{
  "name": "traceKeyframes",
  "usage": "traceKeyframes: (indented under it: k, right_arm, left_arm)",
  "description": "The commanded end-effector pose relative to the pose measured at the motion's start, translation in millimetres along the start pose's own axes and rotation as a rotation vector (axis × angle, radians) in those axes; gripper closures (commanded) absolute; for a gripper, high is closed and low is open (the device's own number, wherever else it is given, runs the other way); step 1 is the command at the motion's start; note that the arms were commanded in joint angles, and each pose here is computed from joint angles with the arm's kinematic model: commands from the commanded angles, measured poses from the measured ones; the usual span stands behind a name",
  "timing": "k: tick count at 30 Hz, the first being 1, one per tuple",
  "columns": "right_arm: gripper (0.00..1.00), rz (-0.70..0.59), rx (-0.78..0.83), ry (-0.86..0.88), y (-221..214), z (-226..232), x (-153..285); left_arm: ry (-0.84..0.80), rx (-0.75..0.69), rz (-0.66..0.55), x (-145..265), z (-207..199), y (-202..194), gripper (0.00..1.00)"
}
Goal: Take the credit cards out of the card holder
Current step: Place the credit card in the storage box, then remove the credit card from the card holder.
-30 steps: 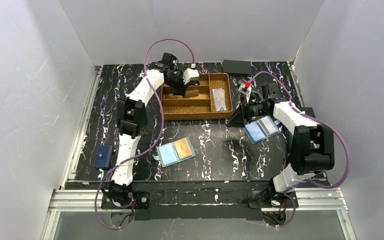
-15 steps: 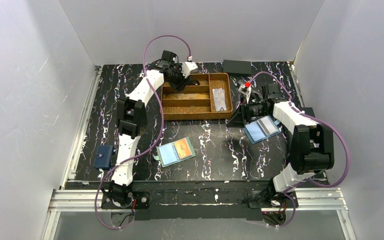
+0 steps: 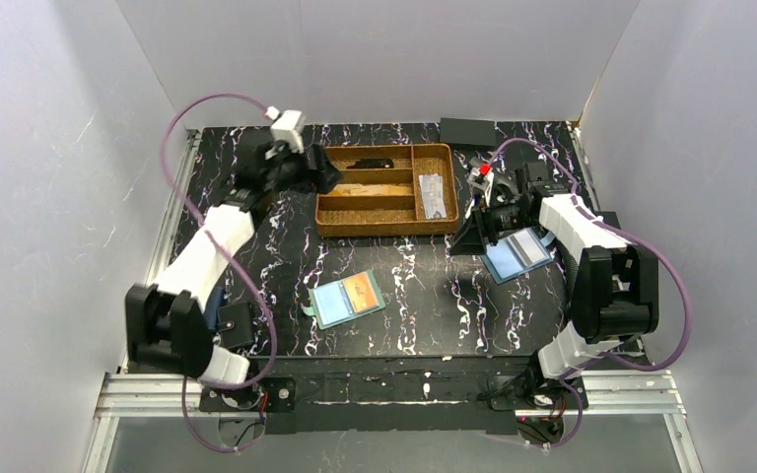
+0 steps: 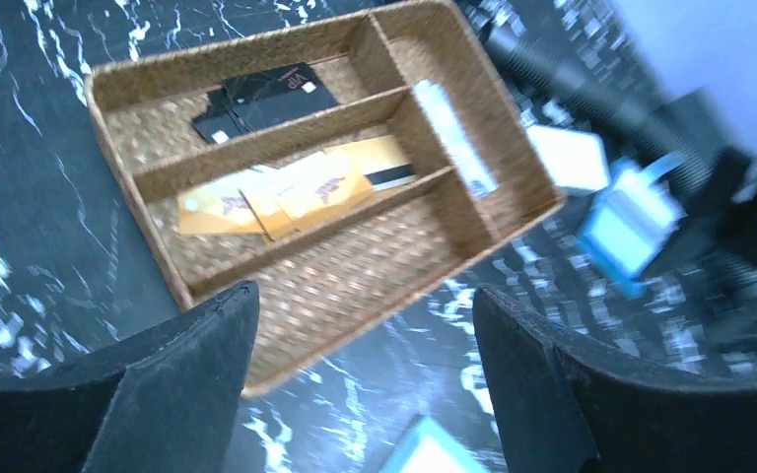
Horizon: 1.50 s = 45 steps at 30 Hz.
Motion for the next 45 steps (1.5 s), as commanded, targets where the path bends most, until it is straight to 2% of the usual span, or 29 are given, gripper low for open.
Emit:
traceKeyframes:
  k: [1,4,9,11,21,30,34,40,45]
  right_arm:
    - [0.28,0.068,0.083,-0.004,16.1,19.3,2.1]
    - [0.30,0.145,0.104,-0.042,20.0,27.9,-9.4]
    - [0.34,0.196,0.130,-0.155,28.6,41.8,-37.0]
    - [0.38,0.203,0.135,-0.200,29.8,47.7,-51.8]
    - [0.40,0.243,0.041,-0.210,23.2,69.3,-116.5]
    - [0.39,0.238,-0.035,-0.160,11.8,65.4,-146.6]
    - [0.39,0.231,-0.127,-0.138,4.0,61.8,-156.3]
    - [0.62,0.222,-0.264,-0.071,-4.5,61.0,-171.9]
    - [0.68,0.247,-0.310,-0.047,-11.1,57.4,-180.9]
  left_arm:
    - [-0.135,0.466,-0.042,33.4,-30.7,-17.1,0.21]
    - [-0.230,0.601,0.022,48.7,-55.0,-41.4,0.22]
    - [-0.237,0.730,0.068,72.0,-79.6,-77.9,0.23]
    - [-0.214,0.766,0.072,80.2,-86.2,-90.8,0.23]
    - [-0.161,0.858,0.089,99.0,-111.1,-138.4,0.23]
    - [-0.155,0.881,0.093,94.7,-130.8,-163.4,0.23]
    - [-0.141,0.877,0.120,89.9,-138.0,-174.8,0.23]
    - [-0.111,0.892,0.128,83.8,-137.2,-187.2,0.26]
    - [-0.113,0.892,0.138,78.3,-137.2,-192.0,0.30]
Point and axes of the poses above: each gripper's point midway between its finger pads, its own x axis back along the fingers, its own z axis along the line the jaws close on, y = z × x, the point moved 5 cm from there along x, back along the fingers, and after that the axes turned 15 degrees about -x, right-handed, at the moved point
